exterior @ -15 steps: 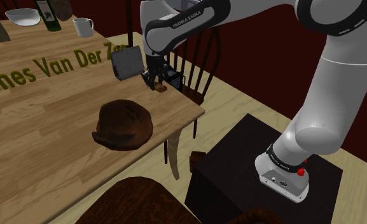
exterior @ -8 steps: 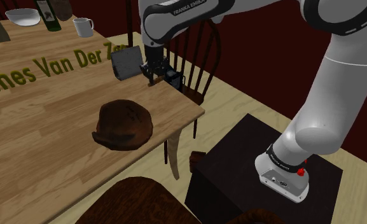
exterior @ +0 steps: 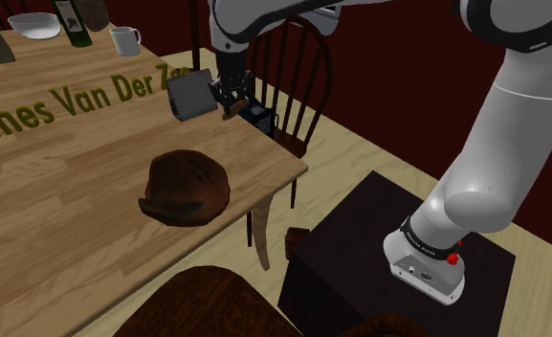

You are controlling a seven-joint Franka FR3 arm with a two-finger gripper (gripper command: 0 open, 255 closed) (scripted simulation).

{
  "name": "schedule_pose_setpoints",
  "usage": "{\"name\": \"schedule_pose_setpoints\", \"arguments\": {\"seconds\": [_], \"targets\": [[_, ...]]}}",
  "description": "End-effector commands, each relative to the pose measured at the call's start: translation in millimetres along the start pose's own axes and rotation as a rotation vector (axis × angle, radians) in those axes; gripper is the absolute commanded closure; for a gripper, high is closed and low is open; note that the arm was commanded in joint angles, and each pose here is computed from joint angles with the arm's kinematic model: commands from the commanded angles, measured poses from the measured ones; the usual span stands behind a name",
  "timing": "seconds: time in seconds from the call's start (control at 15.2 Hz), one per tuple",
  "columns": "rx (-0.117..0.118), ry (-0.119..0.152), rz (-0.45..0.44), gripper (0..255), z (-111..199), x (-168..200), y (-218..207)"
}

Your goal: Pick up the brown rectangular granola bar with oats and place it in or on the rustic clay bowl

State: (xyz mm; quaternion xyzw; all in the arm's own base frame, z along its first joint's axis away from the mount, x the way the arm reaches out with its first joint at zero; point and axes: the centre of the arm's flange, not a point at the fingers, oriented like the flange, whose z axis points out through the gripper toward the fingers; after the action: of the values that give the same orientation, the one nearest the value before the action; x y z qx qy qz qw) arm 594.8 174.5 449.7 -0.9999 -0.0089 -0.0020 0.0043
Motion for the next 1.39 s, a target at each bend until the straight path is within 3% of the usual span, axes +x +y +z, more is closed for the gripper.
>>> {"name": "schedule_pose_setpoints", "arguments": {"seconds": [0.0, 0.73, 1.32], "targets": [[0.000, 0.000, 0.000, 255, -10.5, 0.6, -0.1], [0.000, 0.000, 0.000, 255, -64.3, 0.8, -0.5], [0.000, 0.000, 0.000, 255, -63.3, -52.6, -106.7]]}}
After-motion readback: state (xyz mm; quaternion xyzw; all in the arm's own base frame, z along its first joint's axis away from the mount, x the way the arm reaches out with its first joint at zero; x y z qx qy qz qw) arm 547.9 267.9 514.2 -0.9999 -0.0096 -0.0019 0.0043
